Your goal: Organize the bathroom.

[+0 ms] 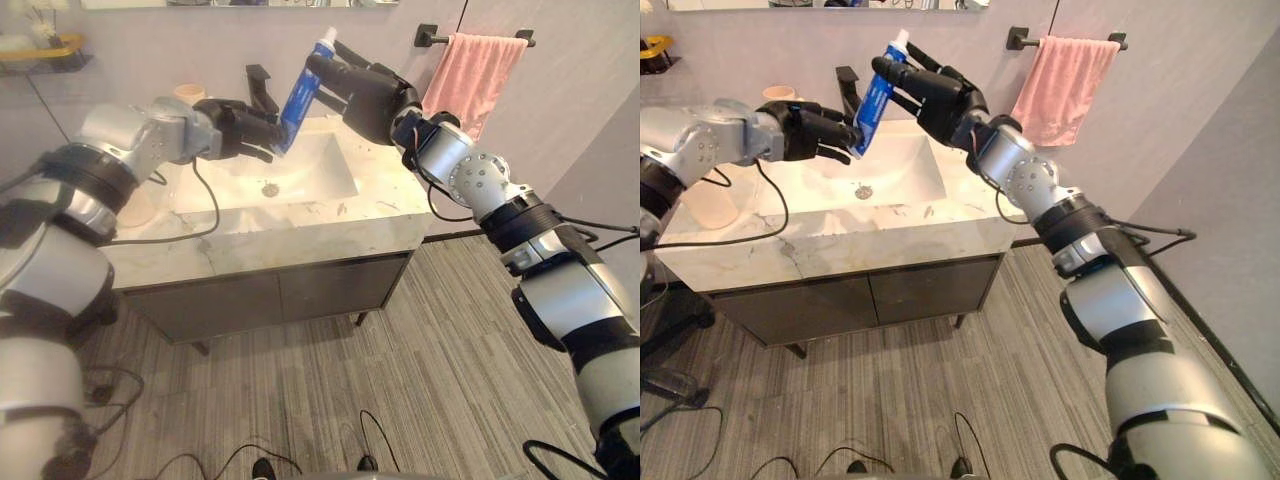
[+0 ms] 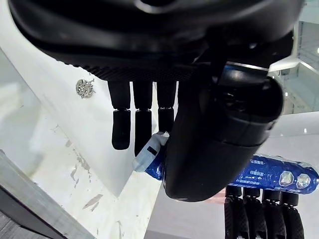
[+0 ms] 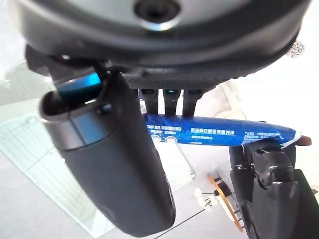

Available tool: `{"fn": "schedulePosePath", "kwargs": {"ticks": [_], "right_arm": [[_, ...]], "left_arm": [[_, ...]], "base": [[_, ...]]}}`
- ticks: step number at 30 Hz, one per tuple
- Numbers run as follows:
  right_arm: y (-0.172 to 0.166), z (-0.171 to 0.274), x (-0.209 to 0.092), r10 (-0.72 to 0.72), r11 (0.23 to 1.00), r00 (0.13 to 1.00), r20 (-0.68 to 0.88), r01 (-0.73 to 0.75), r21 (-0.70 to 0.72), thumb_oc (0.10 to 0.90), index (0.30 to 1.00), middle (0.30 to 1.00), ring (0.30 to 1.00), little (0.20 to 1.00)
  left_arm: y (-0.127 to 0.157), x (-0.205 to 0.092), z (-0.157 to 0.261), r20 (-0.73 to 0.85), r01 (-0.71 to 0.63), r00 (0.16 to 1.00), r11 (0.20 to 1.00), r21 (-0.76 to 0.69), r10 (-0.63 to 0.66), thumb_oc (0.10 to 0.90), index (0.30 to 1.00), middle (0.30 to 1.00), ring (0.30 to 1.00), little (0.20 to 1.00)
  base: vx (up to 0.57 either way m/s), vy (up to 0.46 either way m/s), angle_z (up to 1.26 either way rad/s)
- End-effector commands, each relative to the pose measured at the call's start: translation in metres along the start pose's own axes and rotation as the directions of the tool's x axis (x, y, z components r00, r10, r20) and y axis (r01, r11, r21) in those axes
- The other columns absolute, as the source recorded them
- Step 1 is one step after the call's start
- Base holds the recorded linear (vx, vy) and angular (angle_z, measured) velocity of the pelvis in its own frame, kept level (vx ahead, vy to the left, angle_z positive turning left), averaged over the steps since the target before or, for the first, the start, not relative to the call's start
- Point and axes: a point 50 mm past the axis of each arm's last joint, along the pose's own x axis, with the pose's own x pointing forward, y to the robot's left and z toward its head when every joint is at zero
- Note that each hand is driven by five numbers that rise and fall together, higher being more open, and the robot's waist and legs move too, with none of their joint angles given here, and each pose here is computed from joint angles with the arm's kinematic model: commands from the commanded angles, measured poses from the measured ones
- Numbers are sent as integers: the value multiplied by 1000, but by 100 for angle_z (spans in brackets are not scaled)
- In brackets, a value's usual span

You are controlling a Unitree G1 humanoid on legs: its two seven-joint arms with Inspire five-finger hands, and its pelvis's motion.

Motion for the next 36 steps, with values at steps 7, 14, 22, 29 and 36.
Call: {"fn": "schedulePosePath", "kwargs": {"ticks": [7,14,22,29,36], "right_arm": [[23,47,11,40,997,980,193,-28,-68,800,900,900,900,900],[25,45,11,53,996,981,184,-38,-84,428,342,342,342,342],[23,46,10,50,996,982,182,-35,-83,400,300,300,300,300],[19,48,9,32,997,981,190,-18,-75,400,300,300,300,300],[13,57,6,-2,997,979,206,18,-74,400,300,300,300,300]], "left_arm": [[-4,-16,60,207,10,978,1000,-2,-10,400,300,300,300,300],[-3,-17,62,218,5,976,1000,-4,-4,400,300,300,300,300],[-2,-18,63,226,6,974,1000,-10,-4,400,300,300,300,300],[-1,-19,63,229,-3,973,1000,-2,4,584,575,575,575,575],[24,-31,73,295,-211,940,972,103,173,800,900,900,900,900]], "base": [[0,0,0],[0,0,0],[0,0,0],[0,0,0],[0,0,0]]}}
